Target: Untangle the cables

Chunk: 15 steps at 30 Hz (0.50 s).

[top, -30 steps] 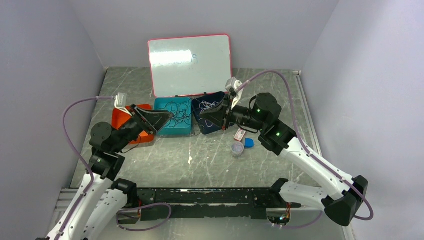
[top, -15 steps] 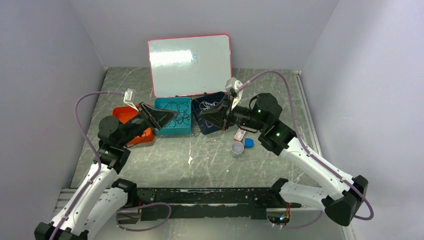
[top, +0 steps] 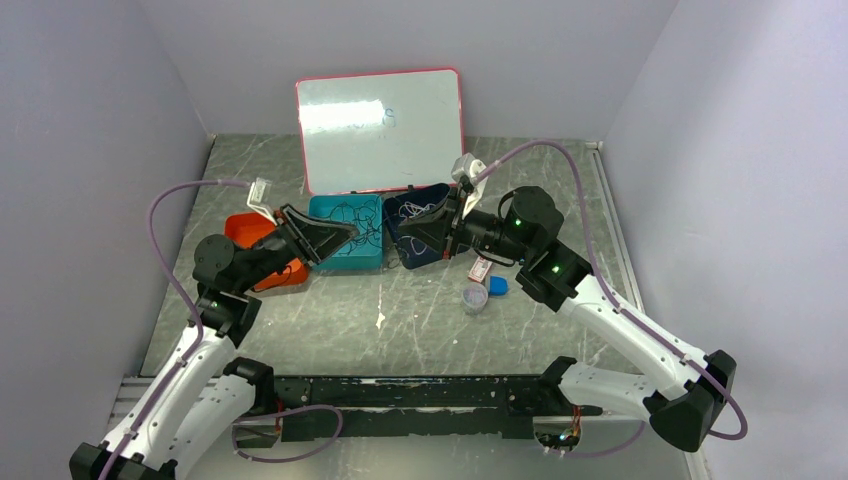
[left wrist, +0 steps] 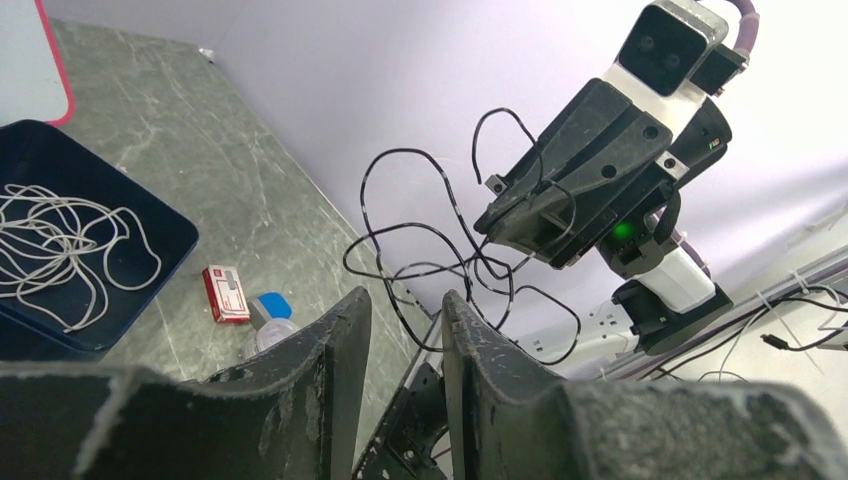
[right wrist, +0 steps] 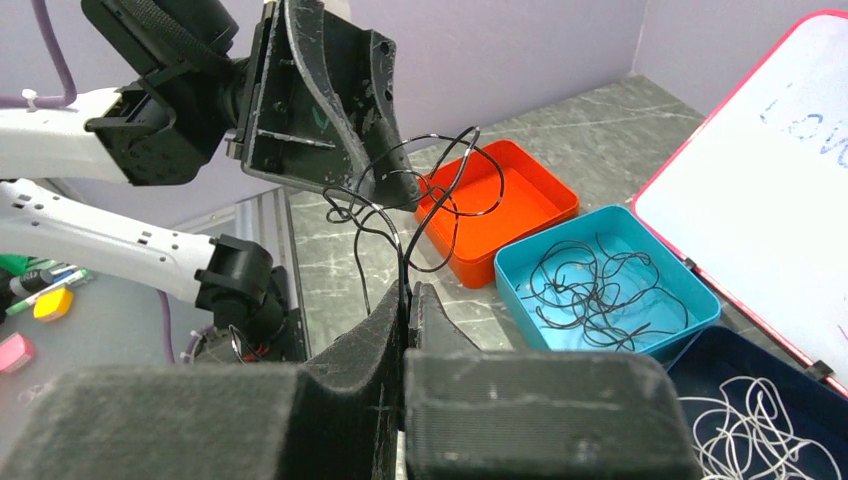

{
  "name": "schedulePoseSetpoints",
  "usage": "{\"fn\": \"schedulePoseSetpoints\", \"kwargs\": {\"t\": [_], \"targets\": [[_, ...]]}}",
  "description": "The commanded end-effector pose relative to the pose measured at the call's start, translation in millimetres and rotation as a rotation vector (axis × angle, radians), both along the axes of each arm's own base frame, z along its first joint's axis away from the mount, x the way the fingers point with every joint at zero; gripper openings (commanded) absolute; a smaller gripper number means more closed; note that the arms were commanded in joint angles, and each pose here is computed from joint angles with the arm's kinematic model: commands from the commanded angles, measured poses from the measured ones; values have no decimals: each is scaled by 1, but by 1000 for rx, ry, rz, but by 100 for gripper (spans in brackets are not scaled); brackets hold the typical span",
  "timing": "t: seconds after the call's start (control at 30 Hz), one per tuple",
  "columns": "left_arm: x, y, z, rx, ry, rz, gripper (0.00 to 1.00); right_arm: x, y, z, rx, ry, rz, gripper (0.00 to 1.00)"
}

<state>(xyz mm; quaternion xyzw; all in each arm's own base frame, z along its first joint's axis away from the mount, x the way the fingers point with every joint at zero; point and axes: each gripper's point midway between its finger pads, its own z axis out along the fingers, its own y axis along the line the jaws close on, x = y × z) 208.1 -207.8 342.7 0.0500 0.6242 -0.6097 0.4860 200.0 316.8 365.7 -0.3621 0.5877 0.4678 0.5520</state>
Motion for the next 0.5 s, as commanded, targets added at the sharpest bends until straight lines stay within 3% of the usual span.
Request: {"fn": "schedulePoseSetpoints", "kwargs": {"t": [0.0, 0.17, 0.37, 0.47], "targets": [[-9, -1, 5, 18, -47, -41, 37, 1, 0, -2, -1, -6, -13, 0], [-10, -1, 1, 24, -37, -41, 34, -1, 1, -1, 2, -6, -2, 0], [-4, 1, 2, 37, -39, -8, 8, 0, 0, -5, -9, -3, -5, 0], [7, 8, 0, 86, -29, 71, 7, 5, -7, -4, -19, -6, -65, 0]]}}
